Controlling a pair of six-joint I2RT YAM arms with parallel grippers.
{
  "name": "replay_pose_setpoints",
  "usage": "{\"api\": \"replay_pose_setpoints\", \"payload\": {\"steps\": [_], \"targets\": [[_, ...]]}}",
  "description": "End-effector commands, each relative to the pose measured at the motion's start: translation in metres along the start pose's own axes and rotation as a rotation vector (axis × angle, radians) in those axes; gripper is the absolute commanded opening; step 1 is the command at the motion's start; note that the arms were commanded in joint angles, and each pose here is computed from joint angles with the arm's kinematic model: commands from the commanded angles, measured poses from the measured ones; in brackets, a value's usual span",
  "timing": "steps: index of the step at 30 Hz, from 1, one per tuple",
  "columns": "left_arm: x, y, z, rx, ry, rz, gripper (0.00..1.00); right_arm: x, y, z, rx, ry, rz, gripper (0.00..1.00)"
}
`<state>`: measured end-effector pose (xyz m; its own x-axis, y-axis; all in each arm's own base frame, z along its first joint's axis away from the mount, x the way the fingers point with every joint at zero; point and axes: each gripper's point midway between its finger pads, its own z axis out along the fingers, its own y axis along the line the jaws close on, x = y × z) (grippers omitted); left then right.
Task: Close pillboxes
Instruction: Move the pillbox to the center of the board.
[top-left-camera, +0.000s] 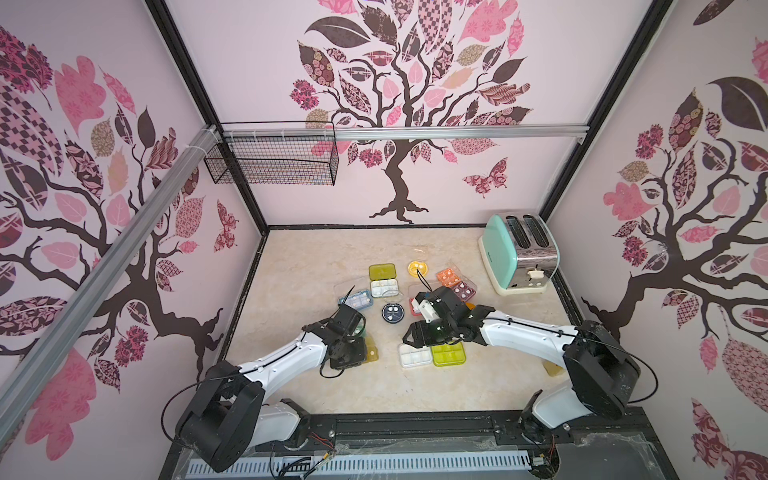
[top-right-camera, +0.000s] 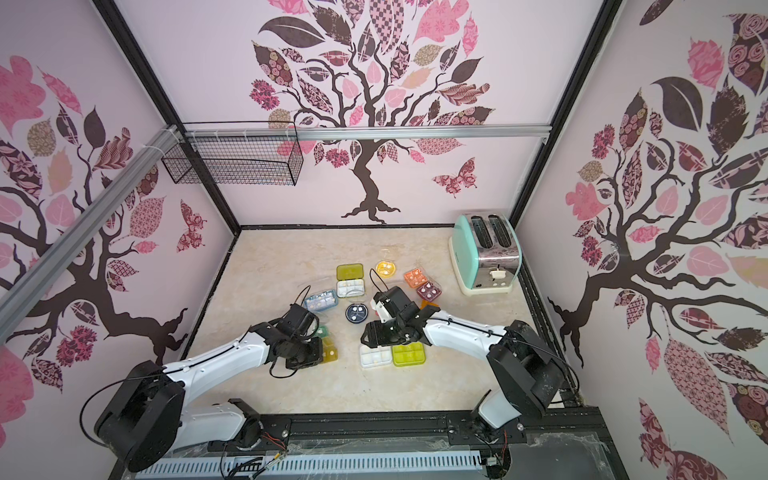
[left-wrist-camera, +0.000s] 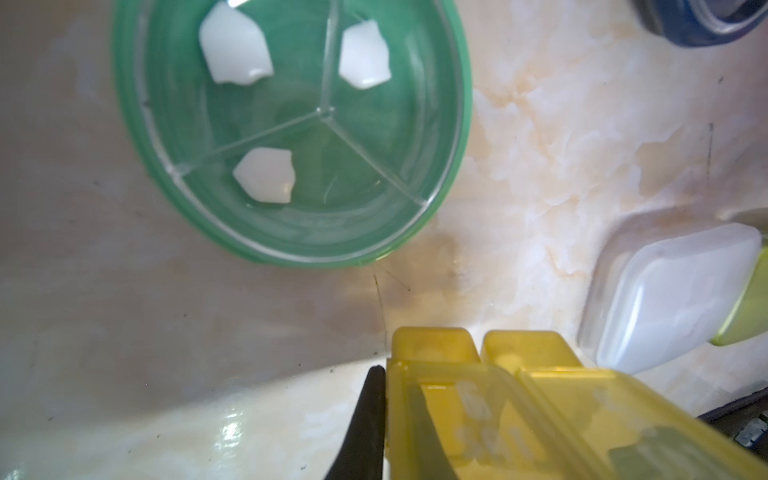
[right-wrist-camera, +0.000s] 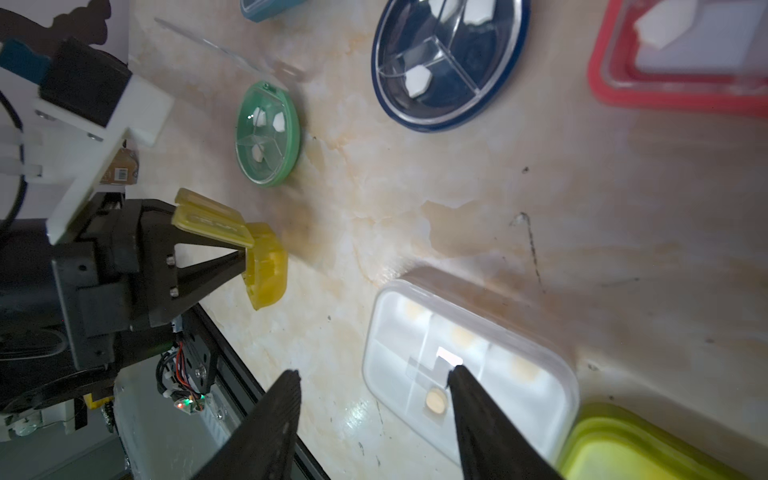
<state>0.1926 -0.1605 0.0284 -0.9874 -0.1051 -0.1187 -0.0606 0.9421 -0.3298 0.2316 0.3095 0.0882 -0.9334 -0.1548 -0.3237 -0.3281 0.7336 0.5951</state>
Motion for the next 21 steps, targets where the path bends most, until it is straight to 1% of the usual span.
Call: {"api": "replay_pose_setpoints", "payload": {"steps": [1, 7, 11, 14, 19, 21], "targets": [[-0.005, -0.007, -0.004, 0.003, -0.002, 0.065, 0.1, -0.016, 0.015, -0.001, -0.037, -0.035, 0.023, 0.6], [0.0, -0.013, 0.002, 0.015, 0.048, 0.103, 0.09, -0.016, 0.013, 0.007, -0.033, -0.016, 0.04, 0.58], [0.002, -0.017, 0.007, -0.009, 0.054, 0.128, 0.1, -0.015, 0.009, 0.011, -0.029, -0.017, 0.059, 0.57], [0.002, -0.021, 0.009, -0.022, 0.057, 0.141, 0.09, -0.017, 0.011, 0.014, -0.037, -0.012, 0.061, 0.51], [0.001, -0.024, 0.012, -0.014, 0.045, 0.119, 0.09, -0.02, 0.014, 0.021, -0.044, -0.002, 0.058, 0.46], [0.001, -0.025, 0.013, -0.01, 0.043, 0.115, 0.11, -0.02, 0.017, 0.024, -0.053, 0.005, 0.056, 0.45]]}}
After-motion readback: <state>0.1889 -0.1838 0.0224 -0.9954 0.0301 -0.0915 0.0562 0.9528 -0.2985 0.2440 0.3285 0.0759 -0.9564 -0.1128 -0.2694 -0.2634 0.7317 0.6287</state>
